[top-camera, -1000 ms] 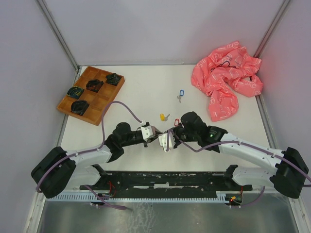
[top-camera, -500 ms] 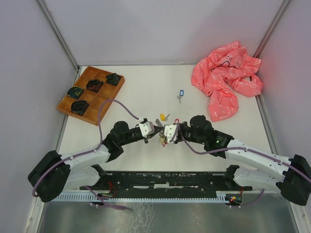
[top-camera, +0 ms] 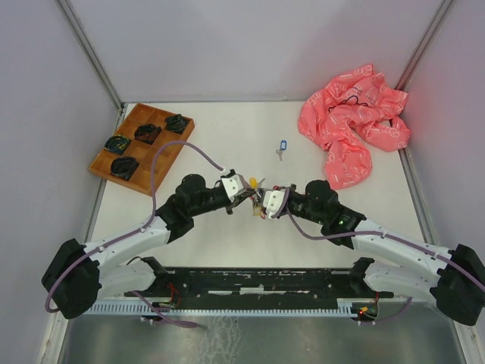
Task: Put the keys on the keyring
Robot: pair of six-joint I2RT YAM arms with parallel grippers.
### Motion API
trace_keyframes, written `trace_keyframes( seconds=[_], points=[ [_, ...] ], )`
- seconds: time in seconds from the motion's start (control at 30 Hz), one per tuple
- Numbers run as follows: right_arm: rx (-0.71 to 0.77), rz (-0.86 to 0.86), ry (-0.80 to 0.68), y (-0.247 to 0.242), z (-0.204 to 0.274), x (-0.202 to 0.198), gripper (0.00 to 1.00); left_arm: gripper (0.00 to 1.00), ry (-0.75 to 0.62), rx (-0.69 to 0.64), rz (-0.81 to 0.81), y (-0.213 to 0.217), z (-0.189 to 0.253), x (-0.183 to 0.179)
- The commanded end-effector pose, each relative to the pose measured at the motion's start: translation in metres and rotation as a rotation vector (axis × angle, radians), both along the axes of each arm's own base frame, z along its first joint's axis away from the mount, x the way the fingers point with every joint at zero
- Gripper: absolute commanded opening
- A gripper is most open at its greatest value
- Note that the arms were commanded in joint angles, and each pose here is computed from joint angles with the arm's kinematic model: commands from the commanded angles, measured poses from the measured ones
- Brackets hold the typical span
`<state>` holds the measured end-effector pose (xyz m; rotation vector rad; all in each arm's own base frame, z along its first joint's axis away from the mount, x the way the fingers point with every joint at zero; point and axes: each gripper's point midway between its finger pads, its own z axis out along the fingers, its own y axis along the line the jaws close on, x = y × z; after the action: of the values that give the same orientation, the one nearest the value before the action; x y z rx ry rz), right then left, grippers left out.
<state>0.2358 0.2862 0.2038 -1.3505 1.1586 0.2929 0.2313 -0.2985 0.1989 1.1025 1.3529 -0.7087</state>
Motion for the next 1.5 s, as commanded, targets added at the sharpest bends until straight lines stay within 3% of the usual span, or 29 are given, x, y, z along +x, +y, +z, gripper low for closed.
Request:
trace_keyframes(
  seconds=[0.0,0.6,0.73,0.87,1.13,1.27,1.47],
  points=[
    [-0.041,0.034,-0.069,0.002,0.008,0.006,0.01,0.03,-0.032,-0.033,-0.034,-0.001,0.031,-0.005],
    [-0.098,0.097,-0.152,0.017,-0.005,0.014,0.01,0.03,0.182,-0.205,0.026,-0.003,0.057,-0.009],
    [0.008,0.219,-0.074,0.039,0.003,-0.005,0.01,0.03,0.153,-0.292,0.092,0.004,0.061,-0.001],
    [0.109,0.232,-0.033,0.047,0.010,-0.010,0.01,0.03,0.092,-0.354,0.109,0.009,0.058,0.001],
    [0.142,0.131,-0.064,0.033,0.018,0.000,0.01,0.03,-0.002,-0.392,0.023,0.011,0.048,-0.017],
    [0.127,0.133,-0.101,0.030,0.025,0.000,0.01,0.03,0.024,-0.334,0.011,0.009,0.029,-0.018],
    [0.029,0.165,-0.149,0.028,0.027,-0.002,0.01,0.23,0.068,-0.278,0.038,0.014,0.011,-0.019]
  ],
)
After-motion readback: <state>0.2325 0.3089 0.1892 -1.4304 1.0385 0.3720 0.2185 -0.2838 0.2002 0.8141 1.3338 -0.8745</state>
